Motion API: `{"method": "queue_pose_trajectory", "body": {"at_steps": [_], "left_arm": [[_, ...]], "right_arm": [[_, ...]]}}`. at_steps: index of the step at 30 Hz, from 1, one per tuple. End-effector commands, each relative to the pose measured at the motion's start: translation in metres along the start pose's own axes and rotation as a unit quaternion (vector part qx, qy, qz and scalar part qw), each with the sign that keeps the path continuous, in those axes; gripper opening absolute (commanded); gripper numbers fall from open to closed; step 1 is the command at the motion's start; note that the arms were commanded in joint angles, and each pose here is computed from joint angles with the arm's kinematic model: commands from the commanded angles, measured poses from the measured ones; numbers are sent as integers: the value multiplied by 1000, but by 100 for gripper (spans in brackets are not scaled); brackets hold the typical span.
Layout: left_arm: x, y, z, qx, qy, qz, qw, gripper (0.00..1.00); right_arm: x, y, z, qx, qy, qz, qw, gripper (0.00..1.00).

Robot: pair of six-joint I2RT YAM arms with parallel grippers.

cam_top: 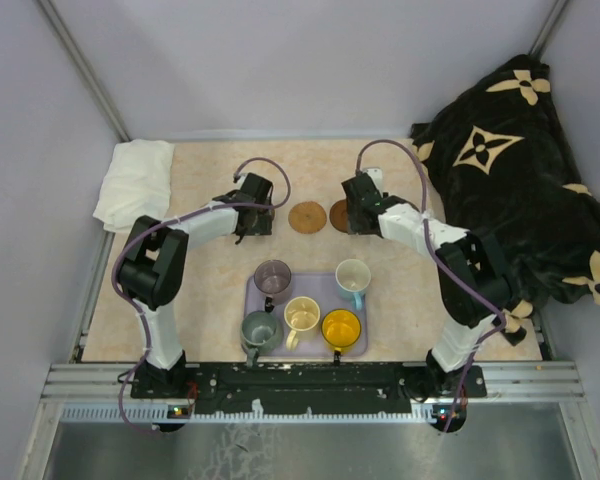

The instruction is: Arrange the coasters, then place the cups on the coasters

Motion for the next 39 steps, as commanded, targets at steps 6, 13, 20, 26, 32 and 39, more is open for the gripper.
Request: {"method": "queue_pose_trajectory", "body": {"at_steps": [6, 13, 20, 26, 32, 39], "left_arm": [[6, 22, 5, 47, 0, -4, 999, 100], [-3, 46, 9, 83, 12, -37, 996, 99], [-4, 63, 16, 95, 24, -55, 994, 99], [-5, 79, 23, 111, 38, -75, 990, 99], [-12, 97, 33, 108, 52, -117, 986, 99], [-16, 107, 45, 88, 61, -166, 980, 99]], "right_arm": [[-16, -6, 12, -27, -12, -13, 999, 56], [-22, -1, 11, -22, -11, -27, 999, 56], [-26, 3, 9, -18, -10, -37, 999, 58], [-28, -2, 13, -26, -5, -31, 999, 57], [-22, -14, 17, -20, 3, -13, 1000, 57], [-27, -25, 24, -18, 4, -19, 1000, 59]]}}
Point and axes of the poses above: each gripper's point midway between its finger pads, its own y axis back along the fingers, its own z axis along the line the jaws close on, x = y × z, the point moved 9 cm from there along y, back along the fingers, and after that the axes turned 5 degrees about -y, right-handed, at the moved point
